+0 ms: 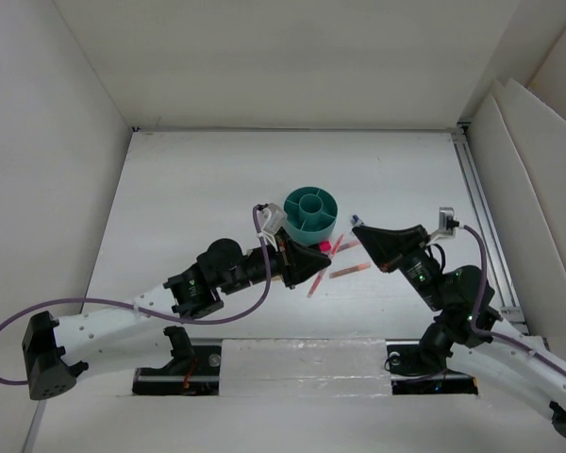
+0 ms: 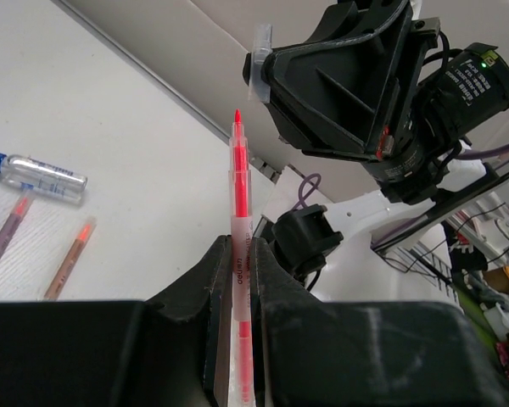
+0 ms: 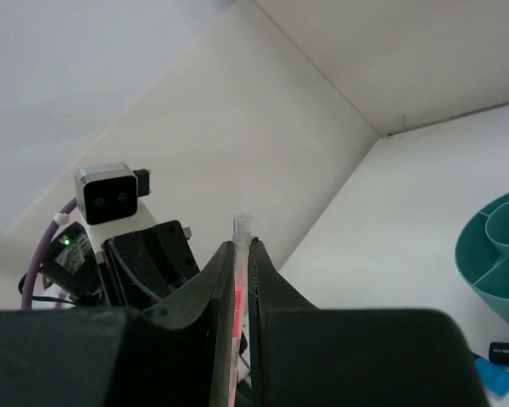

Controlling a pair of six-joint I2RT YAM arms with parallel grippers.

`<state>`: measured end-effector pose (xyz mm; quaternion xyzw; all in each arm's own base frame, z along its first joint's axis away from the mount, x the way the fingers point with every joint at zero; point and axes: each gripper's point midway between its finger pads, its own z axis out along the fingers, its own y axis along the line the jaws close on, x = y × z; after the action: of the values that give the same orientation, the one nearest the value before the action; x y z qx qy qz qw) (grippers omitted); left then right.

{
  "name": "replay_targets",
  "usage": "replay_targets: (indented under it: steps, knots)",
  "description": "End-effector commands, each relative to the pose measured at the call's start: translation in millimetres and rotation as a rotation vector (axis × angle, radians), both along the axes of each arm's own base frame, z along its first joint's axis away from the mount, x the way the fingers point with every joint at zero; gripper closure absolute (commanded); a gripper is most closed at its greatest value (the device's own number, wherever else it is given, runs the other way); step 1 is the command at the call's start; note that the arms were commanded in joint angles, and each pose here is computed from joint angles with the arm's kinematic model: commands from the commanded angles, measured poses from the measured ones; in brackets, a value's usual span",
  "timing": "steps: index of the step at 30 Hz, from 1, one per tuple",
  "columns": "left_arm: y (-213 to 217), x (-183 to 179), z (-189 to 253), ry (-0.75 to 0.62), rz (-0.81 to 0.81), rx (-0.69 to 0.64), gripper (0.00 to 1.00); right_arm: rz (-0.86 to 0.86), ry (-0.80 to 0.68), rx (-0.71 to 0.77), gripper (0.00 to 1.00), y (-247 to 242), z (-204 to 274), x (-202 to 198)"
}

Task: Sort the stationery into containers
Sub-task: Close the pen cap on the pen.

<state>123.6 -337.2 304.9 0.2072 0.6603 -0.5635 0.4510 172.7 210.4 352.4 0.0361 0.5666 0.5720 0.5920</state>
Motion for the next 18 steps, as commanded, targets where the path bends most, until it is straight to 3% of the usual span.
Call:
replay_targets:
  steps: [1,18]
  knots:
    - [2.5,-6.3,23.8,-0.058,-0.023,-0.074,1.0,-0.024,-0.03,0.095,1.0,-10.9,18.6,-0.8]
    - [-1.7,-7.7,24.4,-0.06,-0.041,-0.073,1.0,-0.005,-0.002,0.125,1.0,-2.7,16.4,3.9]
